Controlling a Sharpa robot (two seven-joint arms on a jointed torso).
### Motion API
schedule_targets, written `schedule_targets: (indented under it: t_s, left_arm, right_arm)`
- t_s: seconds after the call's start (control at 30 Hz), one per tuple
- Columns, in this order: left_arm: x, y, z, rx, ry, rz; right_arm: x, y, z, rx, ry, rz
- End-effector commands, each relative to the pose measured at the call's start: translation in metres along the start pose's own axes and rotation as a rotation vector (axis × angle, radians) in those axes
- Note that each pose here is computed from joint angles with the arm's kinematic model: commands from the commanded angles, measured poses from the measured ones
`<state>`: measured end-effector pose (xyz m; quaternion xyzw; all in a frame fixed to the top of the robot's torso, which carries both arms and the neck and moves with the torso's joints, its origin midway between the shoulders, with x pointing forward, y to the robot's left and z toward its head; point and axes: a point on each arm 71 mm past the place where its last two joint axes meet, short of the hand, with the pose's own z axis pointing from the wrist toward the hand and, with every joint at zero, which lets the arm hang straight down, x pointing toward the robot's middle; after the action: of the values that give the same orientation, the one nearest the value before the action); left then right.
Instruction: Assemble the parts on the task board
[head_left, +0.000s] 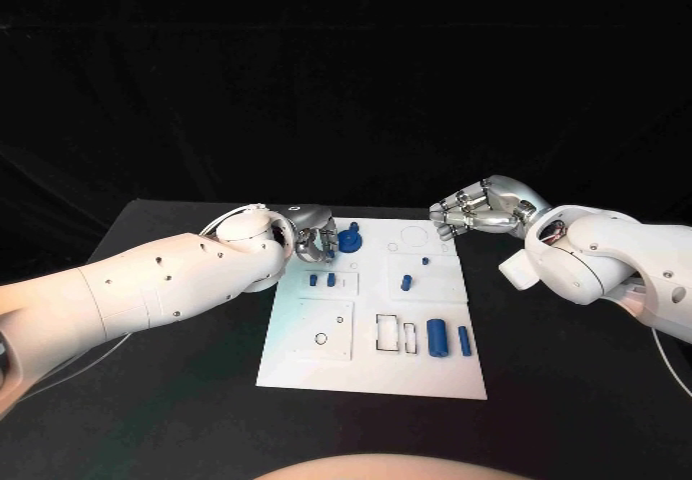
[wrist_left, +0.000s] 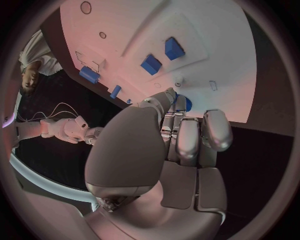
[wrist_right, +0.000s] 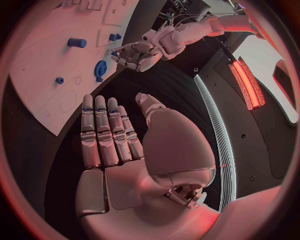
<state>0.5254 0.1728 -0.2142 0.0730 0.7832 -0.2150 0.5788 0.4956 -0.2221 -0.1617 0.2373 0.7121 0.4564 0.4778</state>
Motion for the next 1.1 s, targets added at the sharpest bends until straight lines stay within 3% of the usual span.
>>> schedule_targets:
  t_s: [0.03,0.47,1.1]
  left_arm:
    - [0.0021,0.0037,-0.0004,-0.021,0.044,0.000]
    - [0.0035,0.0091,-0.0008,-0.039,0.067,0.001]
    - [0.0061,0.0022,0.0022,-0.026,0.086,-0.004]
  right_arm:
    - [0.0013,0.0008,0.0000,-0.013,0.009,-0.007]
    - [0.0019,0.0002,0.0004,-0.012,0.010,-0.007]
    - [0.0022,0.0001,0.0007,-0.011,0.011,-0.007]
